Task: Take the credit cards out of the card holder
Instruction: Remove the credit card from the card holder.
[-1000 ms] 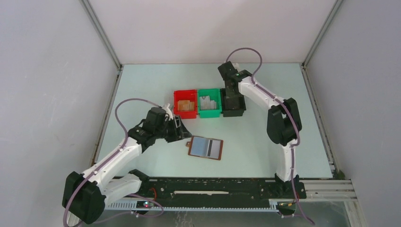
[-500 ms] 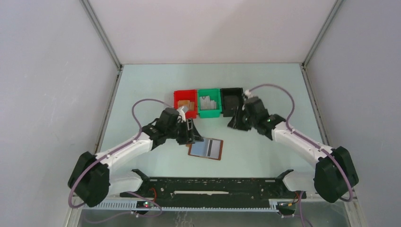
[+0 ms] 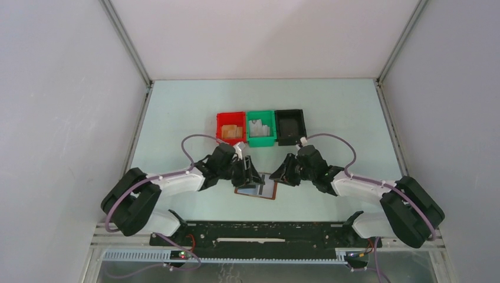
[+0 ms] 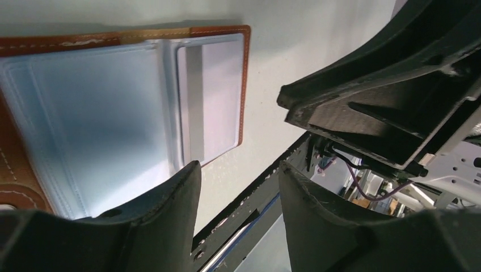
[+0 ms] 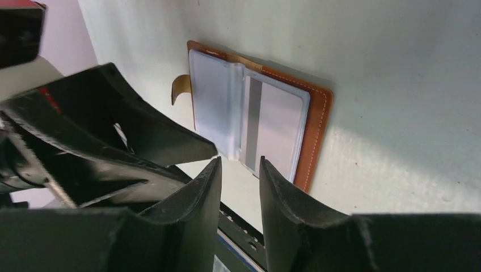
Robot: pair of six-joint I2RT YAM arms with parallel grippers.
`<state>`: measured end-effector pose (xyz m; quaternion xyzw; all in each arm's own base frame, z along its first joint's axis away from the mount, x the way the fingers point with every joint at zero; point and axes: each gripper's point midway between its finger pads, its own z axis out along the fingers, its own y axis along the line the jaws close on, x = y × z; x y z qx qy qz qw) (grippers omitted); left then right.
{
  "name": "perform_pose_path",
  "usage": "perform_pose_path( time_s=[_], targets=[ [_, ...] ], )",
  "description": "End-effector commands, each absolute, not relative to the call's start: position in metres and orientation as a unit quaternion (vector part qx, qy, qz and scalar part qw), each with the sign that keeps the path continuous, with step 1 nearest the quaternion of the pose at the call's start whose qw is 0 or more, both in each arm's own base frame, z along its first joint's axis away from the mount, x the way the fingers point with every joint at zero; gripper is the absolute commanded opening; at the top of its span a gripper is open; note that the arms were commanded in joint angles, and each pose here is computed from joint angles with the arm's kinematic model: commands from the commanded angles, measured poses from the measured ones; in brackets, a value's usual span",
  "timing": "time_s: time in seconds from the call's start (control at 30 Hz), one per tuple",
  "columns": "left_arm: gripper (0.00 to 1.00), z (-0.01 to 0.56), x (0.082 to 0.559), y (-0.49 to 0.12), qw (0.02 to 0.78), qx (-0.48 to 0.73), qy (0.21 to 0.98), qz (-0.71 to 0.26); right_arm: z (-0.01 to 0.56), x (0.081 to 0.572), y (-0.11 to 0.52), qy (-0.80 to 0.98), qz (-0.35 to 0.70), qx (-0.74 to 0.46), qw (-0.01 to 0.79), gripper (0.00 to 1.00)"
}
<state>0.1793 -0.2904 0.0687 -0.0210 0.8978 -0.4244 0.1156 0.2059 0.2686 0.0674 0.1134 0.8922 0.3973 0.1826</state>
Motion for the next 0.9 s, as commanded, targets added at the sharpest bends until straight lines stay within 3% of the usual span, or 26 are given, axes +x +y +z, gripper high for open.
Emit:
perform_pose_path(
  time_s=[0.0, 0.37, 0.87],
  targets=[
    [0.57, 0.061, 0.183, -0.295, 0.119, -0.040, 0.890, -0.439, 0.072, 0.215, 0.279, 0.874, 0.425, 0.138, 0.191, 0.39],
    [0.55, 0.044, 0.187, -0.290, 0.124, -0.051, 0.899, -0.418, 0.046, 0.209, 0.287, 0.886, 0.414, 0.134, 0.162, 0.38],
    [0.53, 0.044, 0.188, -0.292, 0.123, -0.039, 0.901, -0.414, 0.036, 0.207, 0.281, 0.897, 0.380, 0.136, 0.179, 0.36]
  ],
)
